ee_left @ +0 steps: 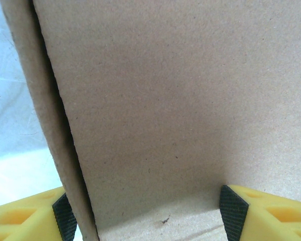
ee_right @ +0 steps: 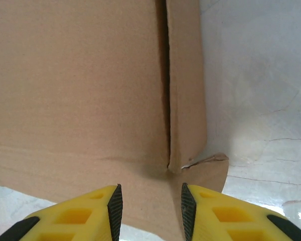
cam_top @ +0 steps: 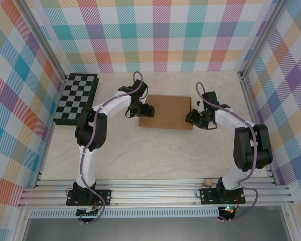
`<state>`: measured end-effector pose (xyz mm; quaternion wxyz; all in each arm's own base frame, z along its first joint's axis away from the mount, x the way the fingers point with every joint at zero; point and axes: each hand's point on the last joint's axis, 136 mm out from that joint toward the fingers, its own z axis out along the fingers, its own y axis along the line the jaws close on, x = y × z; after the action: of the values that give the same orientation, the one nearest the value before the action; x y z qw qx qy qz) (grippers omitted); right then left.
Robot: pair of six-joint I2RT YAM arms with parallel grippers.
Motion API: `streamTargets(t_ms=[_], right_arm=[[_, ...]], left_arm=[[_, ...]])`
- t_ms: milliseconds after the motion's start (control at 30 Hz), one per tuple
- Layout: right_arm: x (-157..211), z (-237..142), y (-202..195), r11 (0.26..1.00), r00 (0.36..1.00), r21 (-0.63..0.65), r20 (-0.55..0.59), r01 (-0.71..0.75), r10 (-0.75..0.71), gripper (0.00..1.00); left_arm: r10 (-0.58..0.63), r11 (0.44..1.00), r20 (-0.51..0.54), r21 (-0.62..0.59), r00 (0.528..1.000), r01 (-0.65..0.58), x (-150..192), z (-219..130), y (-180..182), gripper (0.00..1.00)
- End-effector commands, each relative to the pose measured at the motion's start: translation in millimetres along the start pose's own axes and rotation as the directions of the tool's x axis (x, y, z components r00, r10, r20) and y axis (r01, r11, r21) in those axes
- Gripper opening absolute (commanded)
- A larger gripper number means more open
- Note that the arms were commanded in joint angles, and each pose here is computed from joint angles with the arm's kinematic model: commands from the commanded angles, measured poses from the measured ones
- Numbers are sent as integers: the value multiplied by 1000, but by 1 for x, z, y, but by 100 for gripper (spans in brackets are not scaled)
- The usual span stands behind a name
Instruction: Fold the paper box
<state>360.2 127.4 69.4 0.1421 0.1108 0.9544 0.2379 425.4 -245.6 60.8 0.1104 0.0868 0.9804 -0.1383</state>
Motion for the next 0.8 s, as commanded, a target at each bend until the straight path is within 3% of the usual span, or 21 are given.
streamTargets(t_ms=[0, 267, 767], right_arm=[[6, 10, -5, 999, 999, -14, -19, -30, 30, 39], [16, 21, 4, 994, 998, -103, -43, -39, 35, 38], [21, 17, 0, 997, 999, -75, -33, -34, 32, 36]], left_arm=[[-17, 996, -120, -92, 993, 6, 28, 21, 29, 75], [-17, 996, -123, -92, 992, 6, 29, 21, 29, 75], [-16, 995, -127, -95, 992, 4, 32, 22, 31, 75]])
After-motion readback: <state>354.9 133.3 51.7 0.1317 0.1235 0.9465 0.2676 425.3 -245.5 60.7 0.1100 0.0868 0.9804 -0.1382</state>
